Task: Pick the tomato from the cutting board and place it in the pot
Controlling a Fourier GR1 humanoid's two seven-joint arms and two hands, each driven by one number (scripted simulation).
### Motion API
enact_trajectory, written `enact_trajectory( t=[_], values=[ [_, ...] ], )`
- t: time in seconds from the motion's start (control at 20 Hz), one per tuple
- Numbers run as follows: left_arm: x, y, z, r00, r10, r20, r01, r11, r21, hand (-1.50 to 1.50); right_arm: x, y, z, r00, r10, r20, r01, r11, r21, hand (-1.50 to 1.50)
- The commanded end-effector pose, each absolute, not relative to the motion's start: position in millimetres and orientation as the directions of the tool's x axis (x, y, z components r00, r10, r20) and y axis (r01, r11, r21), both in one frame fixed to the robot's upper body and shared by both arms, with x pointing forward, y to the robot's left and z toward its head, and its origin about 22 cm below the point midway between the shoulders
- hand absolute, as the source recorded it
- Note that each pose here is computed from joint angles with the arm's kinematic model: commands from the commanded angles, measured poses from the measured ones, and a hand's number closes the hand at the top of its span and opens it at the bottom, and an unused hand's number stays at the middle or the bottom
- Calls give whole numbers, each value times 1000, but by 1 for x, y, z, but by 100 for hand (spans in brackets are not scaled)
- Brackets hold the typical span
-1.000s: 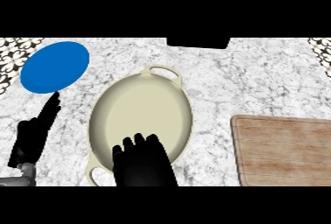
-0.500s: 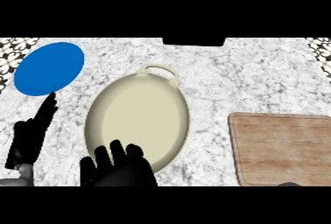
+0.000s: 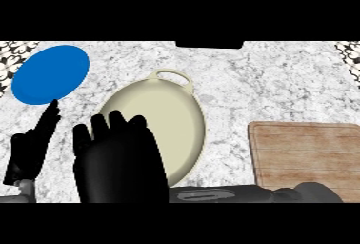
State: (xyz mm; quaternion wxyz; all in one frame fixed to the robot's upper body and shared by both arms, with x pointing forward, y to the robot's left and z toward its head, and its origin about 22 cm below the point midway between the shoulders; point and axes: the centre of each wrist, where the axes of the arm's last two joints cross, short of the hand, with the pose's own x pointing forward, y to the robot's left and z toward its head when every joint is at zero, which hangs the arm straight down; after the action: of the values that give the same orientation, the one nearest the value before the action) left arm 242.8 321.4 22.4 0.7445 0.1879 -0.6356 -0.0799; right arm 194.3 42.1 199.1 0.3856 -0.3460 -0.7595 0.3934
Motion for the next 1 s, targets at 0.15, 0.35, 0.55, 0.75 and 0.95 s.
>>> enact_trajectory(
  t=[0.15,0.35,0.55,0.75,0.95],
  values=[
    [233,325,22,171,-378,910,-129,907,401,0,246,59,215,-330,849,413,228,496,-838,150],
    [239,320,30,181,-368,912,-122,912,392,0,285,60,200,-347,845,408,214,495,-842,150],
    [248,319,18,175,-361,916,-109,918,382,0,315,63,179,-326,868,375,205,452,-868,150],
    [243,320,26,166,-357,919,-99,921,376,0,348,54,159,-309,909,279,217,353,-910,150],
    [244,321,39,155,-371,916,-106,915,388,0,364,34,130,-268,870,413,146,460,-876,150]
  ],
)
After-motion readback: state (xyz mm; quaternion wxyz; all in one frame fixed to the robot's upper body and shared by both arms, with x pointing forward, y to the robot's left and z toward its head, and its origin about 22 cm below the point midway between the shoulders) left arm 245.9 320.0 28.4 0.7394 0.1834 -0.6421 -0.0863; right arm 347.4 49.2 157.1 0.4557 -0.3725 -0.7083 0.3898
